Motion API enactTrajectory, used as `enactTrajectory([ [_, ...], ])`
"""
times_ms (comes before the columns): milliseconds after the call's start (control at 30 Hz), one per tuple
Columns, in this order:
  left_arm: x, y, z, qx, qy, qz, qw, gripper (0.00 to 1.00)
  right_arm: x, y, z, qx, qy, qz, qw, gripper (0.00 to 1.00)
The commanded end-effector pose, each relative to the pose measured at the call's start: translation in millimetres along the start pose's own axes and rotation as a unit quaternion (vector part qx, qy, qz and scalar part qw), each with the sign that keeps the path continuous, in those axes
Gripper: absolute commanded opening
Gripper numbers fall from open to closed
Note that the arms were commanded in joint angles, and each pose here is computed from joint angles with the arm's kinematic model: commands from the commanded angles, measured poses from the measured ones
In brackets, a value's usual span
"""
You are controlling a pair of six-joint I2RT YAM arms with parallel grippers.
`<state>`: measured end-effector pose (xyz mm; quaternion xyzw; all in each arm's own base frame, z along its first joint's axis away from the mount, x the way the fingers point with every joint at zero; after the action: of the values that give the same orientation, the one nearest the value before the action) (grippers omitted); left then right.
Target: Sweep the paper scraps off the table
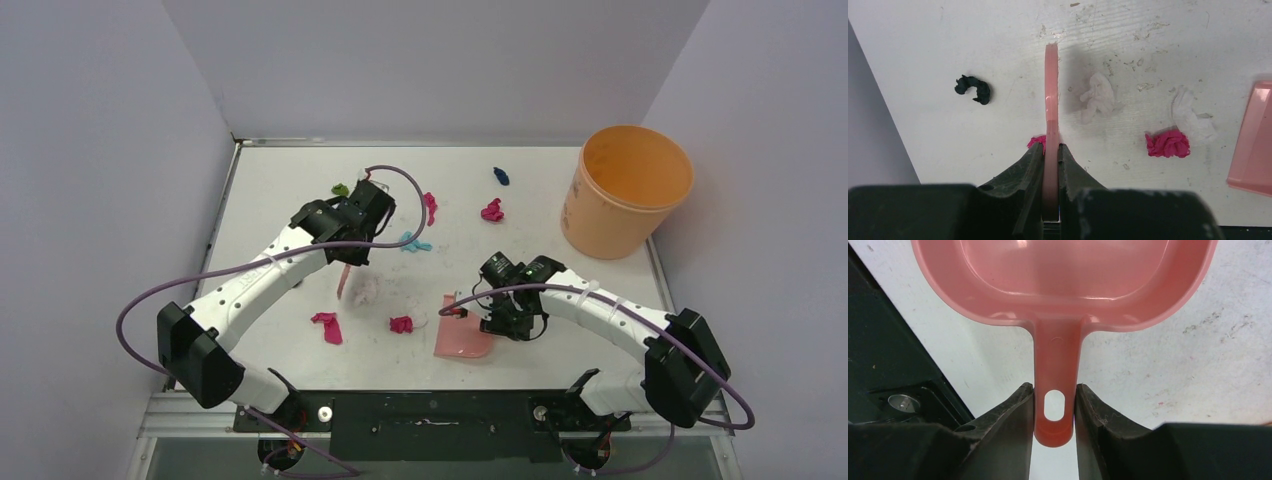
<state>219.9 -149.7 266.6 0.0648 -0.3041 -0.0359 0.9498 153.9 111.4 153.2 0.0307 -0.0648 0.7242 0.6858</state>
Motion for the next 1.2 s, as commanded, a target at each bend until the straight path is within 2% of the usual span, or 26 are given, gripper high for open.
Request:
enactTrajectory([
  [0, 22, -6, 5, -0.057, -0.035, 0.012, 0.998, 0.00, 2, -8, -8, -0.022, -0.036, -0.004, 0.999, 0.23],
  [100, 21, -6, 3, -0.070, -0.026, 0.010, 0.997, 0.00, -3, -10, -8, -0.035, -0.065, 0.009, 0.997, 0.34],
  [167, 19, -6, 3, -0.074, -0.022, 0.008, 0.997, 0.00, -11, -11, -10, -0.054, -0.080, 0.017, 0.995, 0.51],
  [267, 15, -5, 2, -0.078, -0.019, 0.008, 0.997, 0.00, -26, -8, -12, -0.081, -0.112, 0.029, 0.990, 0.66],
  [333, 13, -4, 0, -0.082, -0.017, 0.008, 0.996, 0.00, -33, -5, -12, -0.097, -0.124, 0.036, 0.987, 0.70],
  [433, 11, -3, -3, -0.083, -0.012, 0.007, 0.996, 0.00, -36, 0, -14, -0.107, -0.134, 0.046, 0.984, 0.71],
  [800, 16, 8, 2, -0.062, -0.011, 0.005, 0.998, 0.00, -33, -5, -31, -0.064, -0.134, 0.035, 0.988, 0.57],
  [1000, 19, 16, 7, -0.048, -0.015, 0.008, 0.999, 0.00, -30, -11, -23, -0.055, -0.125, 0.024, 0.990, 0.26],
  [1167, 19, 16, 3, -0.033, -0.008, 0.003, 0.999, 0.00, -26, -15, 5, -0.051, -0.110, 0.013, 0.993, 0.15],
])
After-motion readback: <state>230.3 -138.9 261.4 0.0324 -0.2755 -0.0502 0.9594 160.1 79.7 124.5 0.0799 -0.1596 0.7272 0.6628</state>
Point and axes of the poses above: each gripper's point midway between its finger pads, its own z axis back along the fingers, its own y axis along the line the jaws close on, x = y × z, the point moved 9 cm from there along z, back along the fingers, and after that the axes turned 11 degrees about z, right-handed, at the moved point
